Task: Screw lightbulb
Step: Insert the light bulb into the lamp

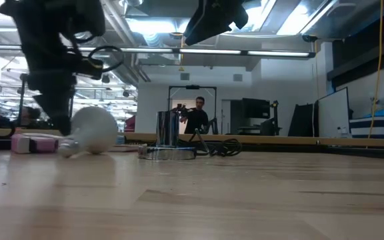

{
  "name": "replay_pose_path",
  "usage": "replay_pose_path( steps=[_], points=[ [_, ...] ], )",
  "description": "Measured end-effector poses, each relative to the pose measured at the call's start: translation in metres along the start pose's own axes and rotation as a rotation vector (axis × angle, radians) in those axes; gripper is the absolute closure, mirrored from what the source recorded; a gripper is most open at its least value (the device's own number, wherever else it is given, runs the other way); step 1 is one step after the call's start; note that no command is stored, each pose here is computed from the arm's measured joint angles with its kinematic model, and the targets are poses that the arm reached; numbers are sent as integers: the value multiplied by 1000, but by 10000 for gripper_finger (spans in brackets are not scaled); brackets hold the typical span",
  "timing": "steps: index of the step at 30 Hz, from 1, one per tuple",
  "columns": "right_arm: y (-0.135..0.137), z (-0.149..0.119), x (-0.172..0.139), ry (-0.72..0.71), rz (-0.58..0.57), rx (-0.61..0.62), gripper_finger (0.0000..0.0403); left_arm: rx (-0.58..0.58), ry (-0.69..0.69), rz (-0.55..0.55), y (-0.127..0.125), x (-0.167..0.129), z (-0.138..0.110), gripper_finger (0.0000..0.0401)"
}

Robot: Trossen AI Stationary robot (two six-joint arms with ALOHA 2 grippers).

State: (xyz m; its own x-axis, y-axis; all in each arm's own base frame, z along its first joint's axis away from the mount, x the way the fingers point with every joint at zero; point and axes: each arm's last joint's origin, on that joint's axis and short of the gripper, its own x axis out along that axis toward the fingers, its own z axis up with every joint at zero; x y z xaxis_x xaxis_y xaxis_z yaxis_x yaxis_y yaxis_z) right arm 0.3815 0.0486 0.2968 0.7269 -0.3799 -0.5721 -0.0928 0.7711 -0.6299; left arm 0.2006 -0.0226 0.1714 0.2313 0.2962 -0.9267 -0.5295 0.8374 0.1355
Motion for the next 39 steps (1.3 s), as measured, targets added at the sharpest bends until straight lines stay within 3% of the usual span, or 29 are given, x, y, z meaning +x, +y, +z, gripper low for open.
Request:
replay_pose_path(
  steps=[11,17,22,27,39],
  points=[
    [-3,-10,1,126,-103,62,137,-334,110,-162,-7,-6,5,180],
    [-4,-28,7,239,-98,65,137,-477,5,-235,-14,-7,16,180],
    [-1,-58,16,410,-113,74,137,-569,-100,-195,-10,-6,24,180],
    [2,-81,21,528,-105,107,137,-595,-101,-157,-6,1,28,180],
    [15,-97,28,560,-104,128,137,-524,-56,-94,-18,39,34,180]
  ],
)
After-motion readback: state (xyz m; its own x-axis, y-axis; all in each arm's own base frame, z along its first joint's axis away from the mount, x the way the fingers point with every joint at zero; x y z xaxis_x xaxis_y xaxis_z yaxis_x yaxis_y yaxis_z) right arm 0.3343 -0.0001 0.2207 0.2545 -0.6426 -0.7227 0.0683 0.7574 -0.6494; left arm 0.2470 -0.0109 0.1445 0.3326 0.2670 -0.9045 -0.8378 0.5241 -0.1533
